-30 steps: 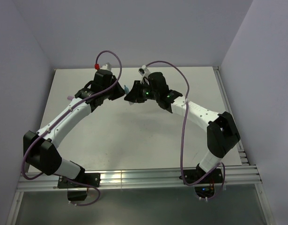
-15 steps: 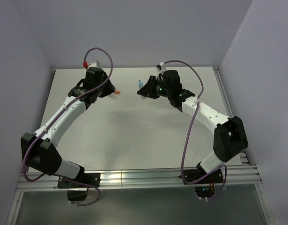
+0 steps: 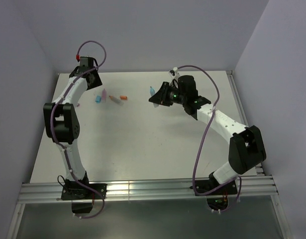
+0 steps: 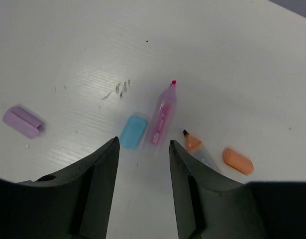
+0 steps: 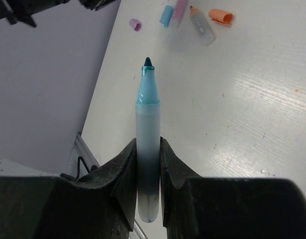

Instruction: Insert the pens into the pen caps

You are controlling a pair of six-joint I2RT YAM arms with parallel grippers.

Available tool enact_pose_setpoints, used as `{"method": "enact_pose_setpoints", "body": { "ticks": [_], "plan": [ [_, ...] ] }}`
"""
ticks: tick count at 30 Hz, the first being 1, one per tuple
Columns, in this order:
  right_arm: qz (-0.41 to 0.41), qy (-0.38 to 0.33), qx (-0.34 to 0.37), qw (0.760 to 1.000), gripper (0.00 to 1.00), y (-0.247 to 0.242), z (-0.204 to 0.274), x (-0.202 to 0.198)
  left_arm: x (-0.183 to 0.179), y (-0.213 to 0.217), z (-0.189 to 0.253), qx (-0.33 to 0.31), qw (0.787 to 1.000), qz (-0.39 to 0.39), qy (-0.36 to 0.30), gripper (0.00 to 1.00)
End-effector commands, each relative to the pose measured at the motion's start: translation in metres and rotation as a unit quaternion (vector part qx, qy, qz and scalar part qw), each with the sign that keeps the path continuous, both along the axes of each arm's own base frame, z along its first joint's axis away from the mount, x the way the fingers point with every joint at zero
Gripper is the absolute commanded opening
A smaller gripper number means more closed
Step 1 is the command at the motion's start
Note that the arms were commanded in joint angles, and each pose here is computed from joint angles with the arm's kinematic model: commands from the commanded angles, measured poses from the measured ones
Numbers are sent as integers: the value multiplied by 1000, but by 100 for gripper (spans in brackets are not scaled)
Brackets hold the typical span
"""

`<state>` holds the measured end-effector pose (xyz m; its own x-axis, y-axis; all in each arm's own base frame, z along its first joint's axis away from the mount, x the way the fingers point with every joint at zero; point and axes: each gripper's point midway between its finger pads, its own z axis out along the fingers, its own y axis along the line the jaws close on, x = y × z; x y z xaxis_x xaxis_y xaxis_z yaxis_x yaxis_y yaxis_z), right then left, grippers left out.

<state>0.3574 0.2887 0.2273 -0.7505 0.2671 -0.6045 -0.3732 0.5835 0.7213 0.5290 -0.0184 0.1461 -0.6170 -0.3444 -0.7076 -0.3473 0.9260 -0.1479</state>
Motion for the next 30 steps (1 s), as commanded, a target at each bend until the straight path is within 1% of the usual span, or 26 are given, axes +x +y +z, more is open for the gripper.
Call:
{"method": "enact_pose_setpoints", "body": {
  "ticks": [1,8,15,30],
  "plan": [
    [13,-26,11,1000,0,-6,13,-2,14,12,-12,48,998,-23,22,50],
    [7,-28,11,1000,0,-17,12,2,22,26,-47,39,998,-25,43,52],
    [11,-26,13,1000,0,-17,9,2,23,28,-77,26,996,-49,65,51],
    [17,-23,17,999,0,-18,6,0,22,21,-94,11,995,-59,75,51]
  ]
}}
